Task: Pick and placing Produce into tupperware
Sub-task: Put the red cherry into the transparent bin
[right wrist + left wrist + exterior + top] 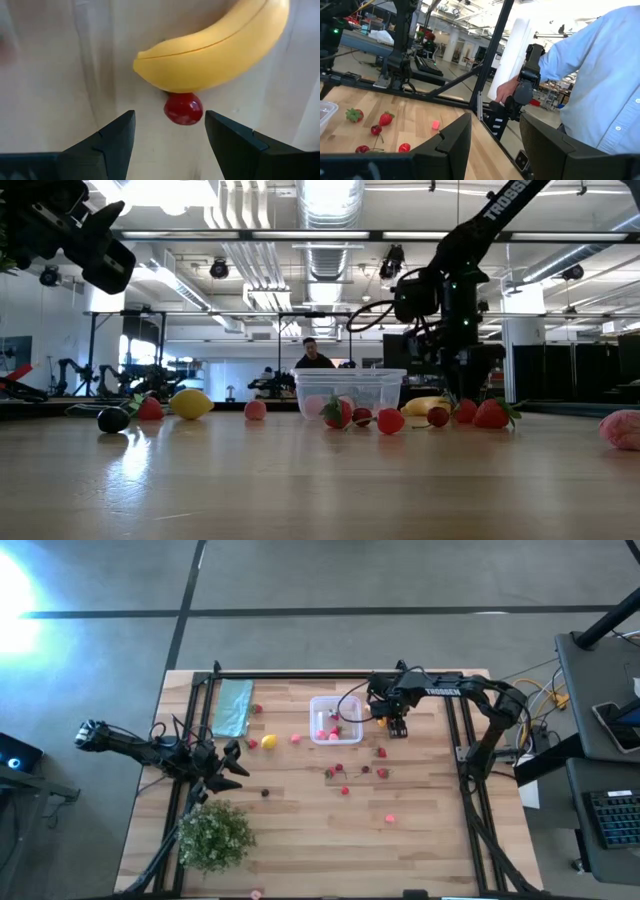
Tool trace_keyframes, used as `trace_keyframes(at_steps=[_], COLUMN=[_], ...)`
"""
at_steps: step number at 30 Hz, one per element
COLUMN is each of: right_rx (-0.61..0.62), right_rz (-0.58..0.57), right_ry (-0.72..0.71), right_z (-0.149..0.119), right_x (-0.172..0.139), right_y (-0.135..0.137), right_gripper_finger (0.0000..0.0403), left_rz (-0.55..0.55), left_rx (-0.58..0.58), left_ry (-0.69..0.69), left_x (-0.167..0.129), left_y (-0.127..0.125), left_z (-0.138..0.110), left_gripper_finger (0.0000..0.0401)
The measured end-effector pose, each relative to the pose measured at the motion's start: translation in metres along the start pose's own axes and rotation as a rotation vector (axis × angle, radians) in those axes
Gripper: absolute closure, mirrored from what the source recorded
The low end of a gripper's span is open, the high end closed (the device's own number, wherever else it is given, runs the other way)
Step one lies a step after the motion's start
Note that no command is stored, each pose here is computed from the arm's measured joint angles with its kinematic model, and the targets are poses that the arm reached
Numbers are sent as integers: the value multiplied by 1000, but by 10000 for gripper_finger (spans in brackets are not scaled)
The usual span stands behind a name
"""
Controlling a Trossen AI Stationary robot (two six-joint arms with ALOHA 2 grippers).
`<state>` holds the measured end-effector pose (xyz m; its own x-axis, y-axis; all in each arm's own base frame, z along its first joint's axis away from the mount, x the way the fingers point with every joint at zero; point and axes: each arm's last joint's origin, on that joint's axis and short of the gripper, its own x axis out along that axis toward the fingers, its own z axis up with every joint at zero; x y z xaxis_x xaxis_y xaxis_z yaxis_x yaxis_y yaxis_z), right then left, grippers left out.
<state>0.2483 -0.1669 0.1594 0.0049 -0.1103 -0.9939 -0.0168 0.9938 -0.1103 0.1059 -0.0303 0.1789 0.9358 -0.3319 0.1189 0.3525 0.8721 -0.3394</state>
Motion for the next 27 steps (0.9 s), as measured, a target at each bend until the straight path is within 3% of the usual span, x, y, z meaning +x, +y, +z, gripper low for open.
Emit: trace_keyframes(at_steps=[8, 15, 27], right_rx=[31, 113, 127], right_rz=[-11, 3, 19], right_ry=[-16, 0, 65], right_z=[2, 5, 5], right_x=[-2, 9, 13], right_y=[-2, -2, -2], right_gripper_finger=[185, 220, 281], left_rz=[4, 4, 2], left_rx=[0, 0, 0], left_ry=[-2, 0, -2], left_x=[0, 0, 0], left_y=[0, 0, 0], left_z=[0, 0, 0], left_gripper_finger=[246, 246, 246])
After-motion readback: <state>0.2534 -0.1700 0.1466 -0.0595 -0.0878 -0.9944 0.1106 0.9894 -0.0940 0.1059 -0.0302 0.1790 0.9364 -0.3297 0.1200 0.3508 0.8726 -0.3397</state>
